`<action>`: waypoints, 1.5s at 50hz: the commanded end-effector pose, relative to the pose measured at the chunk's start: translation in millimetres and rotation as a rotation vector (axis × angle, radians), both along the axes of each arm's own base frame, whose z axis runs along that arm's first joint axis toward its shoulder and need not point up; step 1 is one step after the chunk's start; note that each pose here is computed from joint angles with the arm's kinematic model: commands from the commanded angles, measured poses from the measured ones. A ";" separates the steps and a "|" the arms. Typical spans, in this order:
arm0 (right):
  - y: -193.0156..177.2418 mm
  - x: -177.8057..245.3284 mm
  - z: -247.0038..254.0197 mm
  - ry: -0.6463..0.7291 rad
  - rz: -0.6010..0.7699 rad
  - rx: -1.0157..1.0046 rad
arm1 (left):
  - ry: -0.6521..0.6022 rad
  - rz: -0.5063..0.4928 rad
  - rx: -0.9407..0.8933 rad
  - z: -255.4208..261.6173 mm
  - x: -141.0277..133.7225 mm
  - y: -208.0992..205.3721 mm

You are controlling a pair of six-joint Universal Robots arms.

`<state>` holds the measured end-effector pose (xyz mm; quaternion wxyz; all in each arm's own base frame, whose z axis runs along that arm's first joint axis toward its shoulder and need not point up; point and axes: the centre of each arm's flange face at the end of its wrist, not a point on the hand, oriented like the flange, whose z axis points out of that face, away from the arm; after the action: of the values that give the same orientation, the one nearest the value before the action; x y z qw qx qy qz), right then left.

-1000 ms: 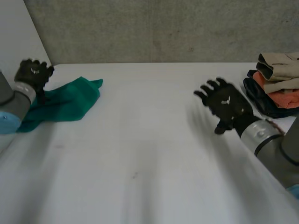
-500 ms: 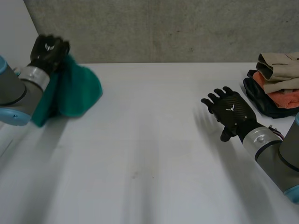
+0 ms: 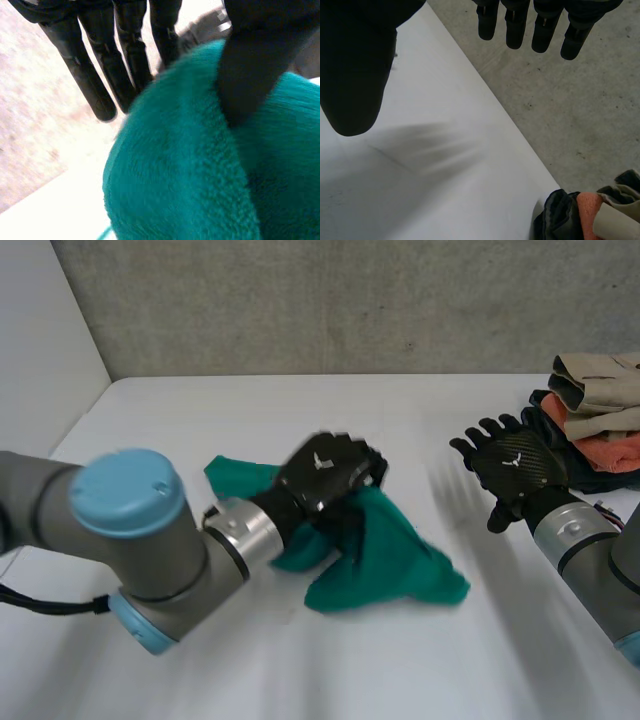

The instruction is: Fold the laundry.

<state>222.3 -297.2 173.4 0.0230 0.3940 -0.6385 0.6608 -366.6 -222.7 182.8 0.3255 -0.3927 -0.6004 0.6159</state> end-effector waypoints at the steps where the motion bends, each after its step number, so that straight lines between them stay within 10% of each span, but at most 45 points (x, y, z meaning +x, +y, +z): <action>1: 2.3 -1.5 4.0 -0.016 -0.021 0.019 | -0.034 0.028 -0.061 12.4 -3.7 4.7; 15: 55.1 -1.0 27.0 -0.124 -0.067 0.484 | -0.129 0.416 -0.107 37.1 79.5 -64.0; 23: 91.1 29.2 5.3 -0.122 0.060 0.458 | -0.388 0.341 -0.116 -30.3 114.4 -118.4; 68: 85.0 44.2 -35.9 -0.123 0.047 0.348 | -0.427 0.252 -0.234 -80.6 74.8 -159.7; 75: 78.7 45.0 9.2 -0.103 0.064 0.176 | -0.349 0.385 -0.272 -2.4 79.5 -144.7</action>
<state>267.5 -214.4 148.7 -0.0931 0.3681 -0.7219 0.5785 -293.0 -379.8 122.5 0.0542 -0.4580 -0.6236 0.6312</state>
